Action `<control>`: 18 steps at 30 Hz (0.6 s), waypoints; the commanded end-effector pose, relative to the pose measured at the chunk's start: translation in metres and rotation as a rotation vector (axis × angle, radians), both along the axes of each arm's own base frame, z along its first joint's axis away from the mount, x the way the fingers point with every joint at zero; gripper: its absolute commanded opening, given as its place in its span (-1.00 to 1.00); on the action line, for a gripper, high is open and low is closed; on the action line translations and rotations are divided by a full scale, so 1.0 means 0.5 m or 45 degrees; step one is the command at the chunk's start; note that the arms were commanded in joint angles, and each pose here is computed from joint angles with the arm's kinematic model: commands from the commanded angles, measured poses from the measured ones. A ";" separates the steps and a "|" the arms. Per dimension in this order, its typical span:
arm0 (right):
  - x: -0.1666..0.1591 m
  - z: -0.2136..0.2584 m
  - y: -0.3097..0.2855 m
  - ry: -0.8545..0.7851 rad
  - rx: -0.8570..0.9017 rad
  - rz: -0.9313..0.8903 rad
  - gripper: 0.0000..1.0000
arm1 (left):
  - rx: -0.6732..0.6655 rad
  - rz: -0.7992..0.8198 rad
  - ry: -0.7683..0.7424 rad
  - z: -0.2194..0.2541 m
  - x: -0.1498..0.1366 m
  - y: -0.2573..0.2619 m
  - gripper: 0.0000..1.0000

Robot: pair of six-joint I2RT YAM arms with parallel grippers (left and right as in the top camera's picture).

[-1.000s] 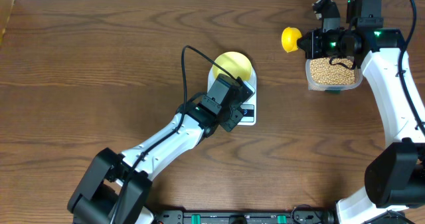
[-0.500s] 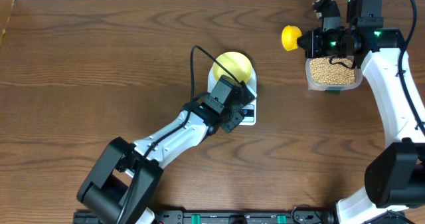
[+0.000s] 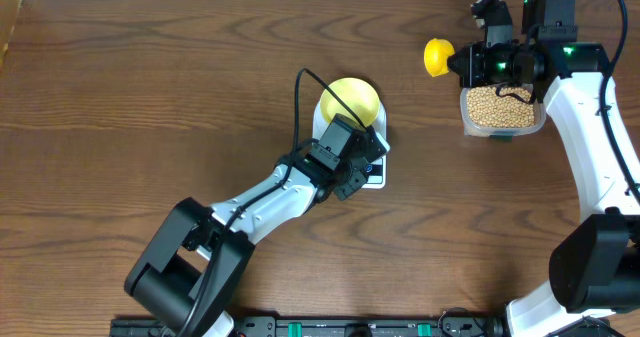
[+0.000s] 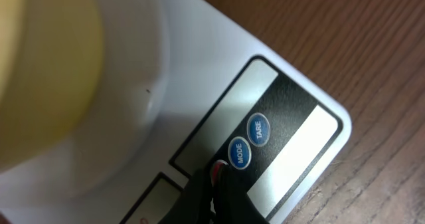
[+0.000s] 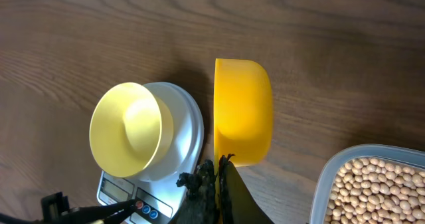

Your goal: Scoop item into bowl and weigh 50g on scale

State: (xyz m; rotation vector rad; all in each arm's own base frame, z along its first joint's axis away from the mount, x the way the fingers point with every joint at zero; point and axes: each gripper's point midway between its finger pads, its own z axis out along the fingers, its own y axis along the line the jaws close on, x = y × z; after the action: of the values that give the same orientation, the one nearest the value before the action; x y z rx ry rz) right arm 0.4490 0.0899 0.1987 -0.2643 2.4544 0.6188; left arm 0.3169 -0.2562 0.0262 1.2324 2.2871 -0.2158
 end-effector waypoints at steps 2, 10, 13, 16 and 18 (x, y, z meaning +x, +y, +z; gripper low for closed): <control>0.008 0.020 -0.002 -0.041 -0.008 0.009 -0.98 | 0.013 -0.037 0.037 -0.025 -0.011 -0.001 -0.85; 0.008 0.020 -0.002 -0.040 -0.007 0.009 -0.98 | 0.002 -0.041 0.032 -0.028 -0.007 -0.006 -0.85; 0.008 0.020 -0.002 -0.040 -0.007 0.009 -0.98 | 0.002 -0.040 0.032 -0.028 -0.007 -0.006 -0.85; 0.008 0.020 -0.002 -0.040 -0.007 0.009 -0.98 | 0.002 -0.040 0.032 -0.028 -0.007 -0.006 -0.85; 0.008 0.020 -0.002 -0.040 -0.007 0.009 -0.98 | 0.002 -0.041 0.032 -0.028 -0.007 -0.005 -0.85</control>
State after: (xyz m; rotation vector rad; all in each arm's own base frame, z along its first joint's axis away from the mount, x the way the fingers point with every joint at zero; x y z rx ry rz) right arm 0.4490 0.0899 0.1987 -0.2647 2.4543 0.6187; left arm 0.3161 -0.2607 0.0203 1.2510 2.2807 -0.2424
